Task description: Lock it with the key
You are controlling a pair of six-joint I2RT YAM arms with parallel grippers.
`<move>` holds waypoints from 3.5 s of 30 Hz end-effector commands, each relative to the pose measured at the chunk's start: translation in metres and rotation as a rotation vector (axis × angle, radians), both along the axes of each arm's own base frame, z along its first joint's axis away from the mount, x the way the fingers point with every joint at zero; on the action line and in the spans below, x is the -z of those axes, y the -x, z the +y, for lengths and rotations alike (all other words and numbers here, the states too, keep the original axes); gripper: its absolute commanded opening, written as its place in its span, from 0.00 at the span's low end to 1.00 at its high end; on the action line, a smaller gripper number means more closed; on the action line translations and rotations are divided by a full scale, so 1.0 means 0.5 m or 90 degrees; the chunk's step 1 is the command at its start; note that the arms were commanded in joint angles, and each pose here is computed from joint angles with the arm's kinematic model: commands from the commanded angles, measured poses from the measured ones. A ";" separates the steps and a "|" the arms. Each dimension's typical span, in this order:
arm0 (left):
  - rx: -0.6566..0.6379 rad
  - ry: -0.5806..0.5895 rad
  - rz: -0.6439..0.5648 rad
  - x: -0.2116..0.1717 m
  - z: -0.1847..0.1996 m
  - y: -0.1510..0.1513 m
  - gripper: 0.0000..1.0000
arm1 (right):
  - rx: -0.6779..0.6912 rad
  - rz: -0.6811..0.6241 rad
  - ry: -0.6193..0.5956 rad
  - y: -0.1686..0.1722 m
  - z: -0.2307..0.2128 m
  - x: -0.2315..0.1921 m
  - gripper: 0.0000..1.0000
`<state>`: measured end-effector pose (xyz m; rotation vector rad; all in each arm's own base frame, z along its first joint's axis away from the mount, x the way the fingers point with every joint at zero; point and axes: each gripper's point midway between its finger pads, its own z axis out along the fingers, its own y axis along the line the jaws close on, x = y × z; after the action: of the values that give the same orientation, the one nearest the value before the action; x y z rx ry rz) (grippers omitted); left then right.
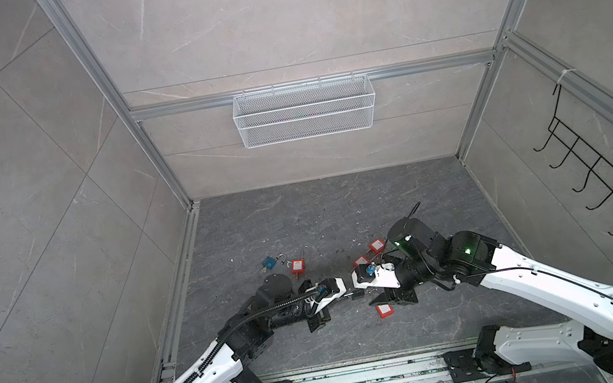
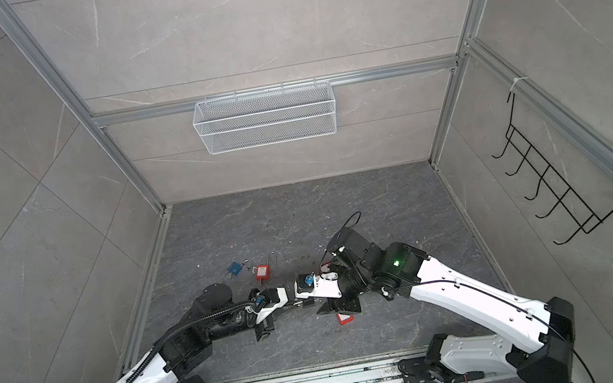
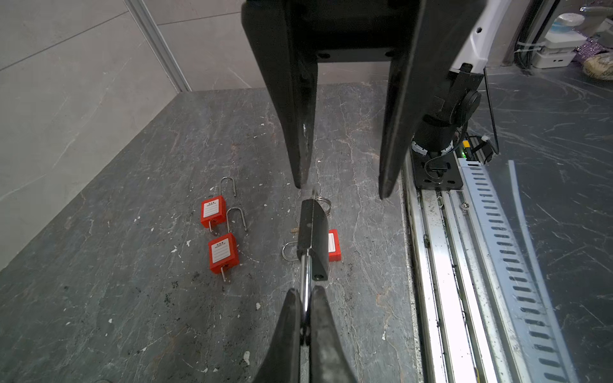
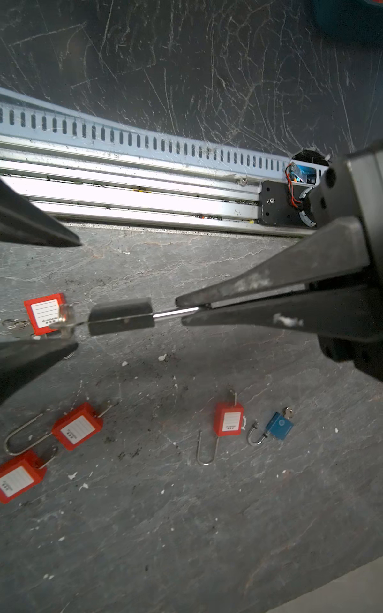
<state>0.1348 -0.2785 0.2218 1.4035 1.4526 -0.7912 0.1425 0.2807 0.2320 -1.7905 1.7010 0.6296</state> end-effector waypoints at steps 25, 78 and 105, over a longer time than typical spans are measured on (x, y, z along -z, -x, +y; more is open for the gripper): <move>0.048 0.052 0.015 -0.059 -0.014 0.025 0.00 | -0.020 -0.014 0.000 -0.004 0.032 0.047 0.19; 0.117 0.086 0.082 -0.058 -0.044 0.052 0.00 | -0.074 0.000 -0.141 0.016 0.097 -0.057 0.00; 0.071 -0.024 0.029 -0.030 0.011 0.033 0.00 | 0.037 -0.049 -0.031 0.023 -0.041 -0.021 0.41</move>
<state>0.1204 -0.2762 0.2294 1.4736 1.4615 -0.9008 0.1350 0.2776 0.2505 -1.6887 1.6131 0.6278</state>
